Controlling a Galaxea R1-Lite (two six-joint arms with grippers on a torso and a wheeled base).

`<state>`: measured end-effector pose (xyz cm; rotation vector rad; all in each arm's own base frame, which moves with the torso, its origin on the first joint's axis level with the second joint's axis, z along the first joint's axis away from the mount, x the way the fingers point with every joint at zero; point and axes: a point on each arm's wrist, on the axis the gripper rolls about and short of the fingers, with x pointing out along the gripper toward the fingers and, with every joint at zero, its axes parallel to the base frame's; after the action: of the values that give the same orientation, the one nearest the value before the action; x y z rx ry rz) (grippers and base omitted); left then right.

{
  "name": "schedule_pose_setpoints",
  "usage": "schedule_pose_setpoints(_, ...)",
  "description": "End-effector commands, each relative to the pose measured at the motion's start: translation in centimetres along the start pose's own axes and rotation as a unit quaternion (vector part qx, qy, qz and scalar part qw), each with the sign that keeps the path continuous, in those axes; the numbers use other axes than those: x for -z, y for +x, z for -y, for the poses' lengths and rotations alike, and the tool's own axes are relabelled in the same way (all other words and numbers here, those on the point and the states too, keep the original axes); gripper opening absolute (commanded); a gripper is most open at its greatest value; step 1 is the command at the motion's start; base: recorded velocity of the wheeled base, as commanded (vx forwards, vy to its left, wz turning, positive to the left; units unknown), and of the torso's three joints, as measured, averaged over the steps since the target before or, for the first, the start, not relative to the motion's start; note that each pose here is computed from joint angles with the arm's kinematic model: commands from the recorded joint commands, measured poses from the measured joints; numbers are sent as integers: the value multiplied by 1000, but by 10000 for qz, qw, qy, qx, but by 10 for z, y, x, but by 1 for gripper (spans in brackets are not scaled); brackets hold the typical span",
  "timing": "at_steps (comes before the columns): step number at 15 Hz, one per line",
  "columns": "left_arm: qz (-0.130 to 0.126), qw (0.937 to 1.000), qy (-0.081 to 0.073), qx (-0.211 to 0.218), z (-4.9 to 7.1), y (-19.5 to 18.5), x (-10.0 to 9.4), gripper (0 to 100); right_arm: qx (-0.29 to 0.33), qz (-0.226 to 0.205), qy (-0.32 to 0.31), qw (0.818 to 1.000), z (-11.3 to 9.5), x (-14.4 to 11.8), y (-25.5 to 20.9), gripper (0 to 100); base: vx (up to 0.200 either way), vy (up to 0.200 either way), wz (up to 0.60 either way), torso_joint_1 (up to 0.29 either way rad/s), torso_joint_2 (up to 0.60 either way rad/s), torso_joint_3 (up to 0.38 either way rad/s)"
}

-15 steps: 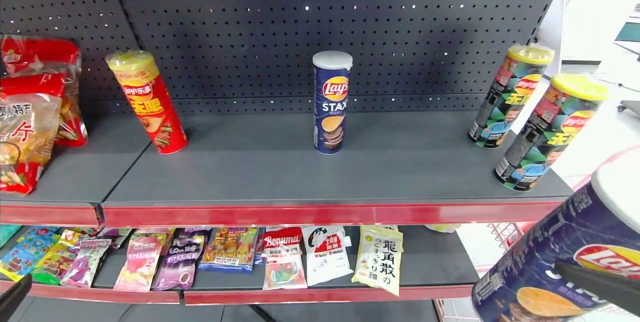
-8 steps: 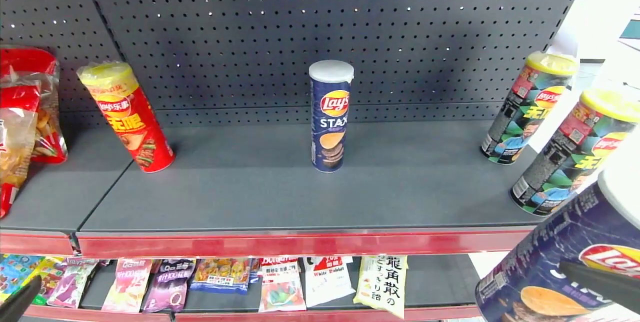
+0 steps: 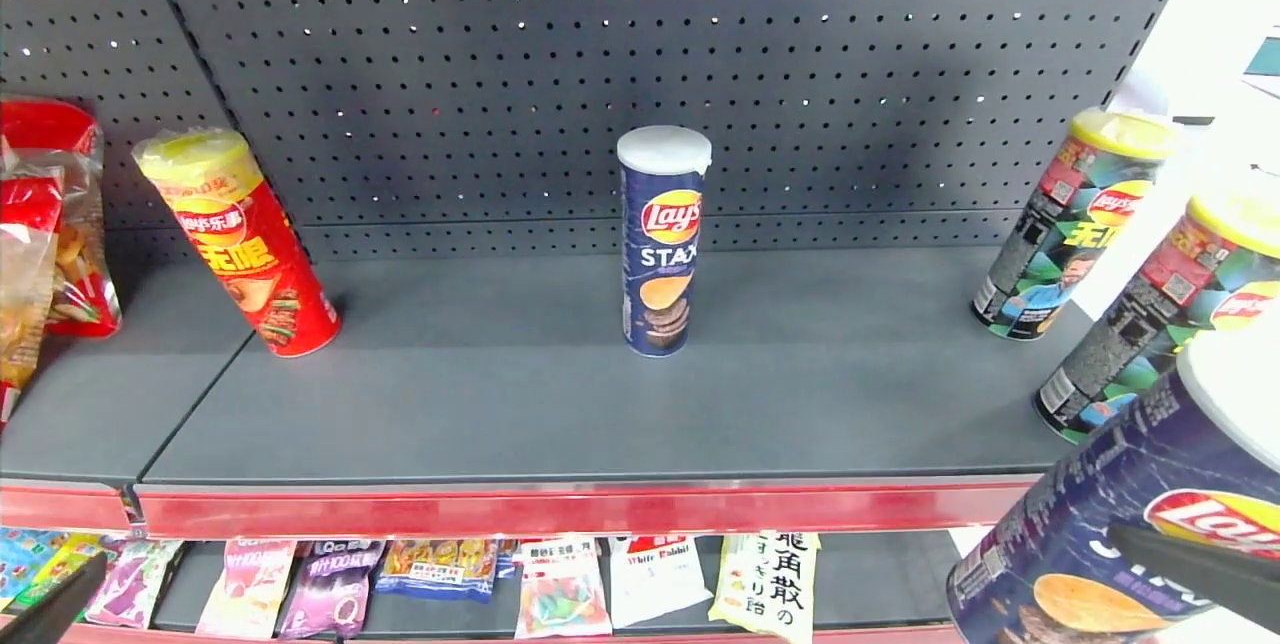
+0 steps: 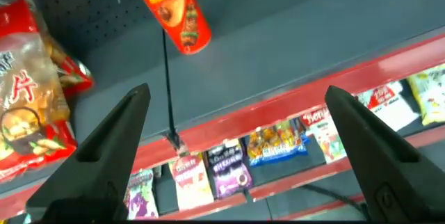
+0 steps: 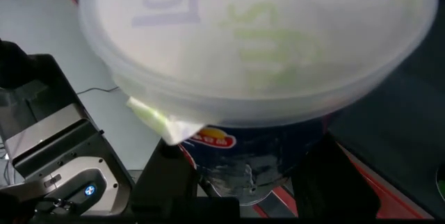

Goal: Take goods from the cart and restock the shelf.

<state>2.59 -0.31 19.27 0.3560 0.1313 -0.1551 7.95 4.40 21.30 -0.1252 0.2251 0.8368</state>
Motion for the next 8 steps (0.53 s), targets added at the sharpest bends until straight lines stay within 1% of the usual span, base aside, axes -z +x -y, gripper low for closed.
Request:
schedule_pose_setpoints(1, 36, 9995, -7, 298, 1, 3, -1, 100, -14, -11, 2, 10000, 0, 1, 0, 0, 0, 0, 0, 0, 0, 0)
schedule_pose_setpoints(2, 14, 9991, -8, 413, 1, 6, -2, 100, -15, -18, -2, 10000, 0, 1, 0, 0, 0, 0, 0, 0, 0, 0)
schedule_pose_setpoints(3, -92, 9986, -9, 519, 0, 13, -3, 100, -14, -11, -6, 10000, 0, 2, 0, 0, 0, 0, 0, 0, 0, 0)
schedule_pose_setpoints(4, -131, 9953, -38, 956, -1, 30, -10, 100, -12, 60, -22, 10000, 0, -3, -1, 0, 0, 0, 0, 0, 0, 0)
schedule_pose_setpoints(5, -66, 9882, -97, 1525, 0, 42, -16, 100, -21, 109, -45, 9999, 0, -6, -1, 0, 0, 0, 0, 0, 0, 0)
schedule_pose_setpoints(6, -81, 9819, -92, 1888, -1, 63, -27, 100, -57, 129, -43, 9999, 1, -9, 0, 0, 0, 0, 0, 0, 0, 0)
schedule_pose_setpoints(7, -45, 9735, -79, 2285, 4, 85, -37, 100, -59, 116, -27, 9999, 2, -10, 1, 0, 0, 0, 0, 0, 0, 0)
schedule_pose_setpoints(8, -36, 9679, -182, 2507, 8, 113, -51, 100, -64, 81, -11, 9999, 3, -11, 4, 0, 0, 0, 0, 0, 0, 0)
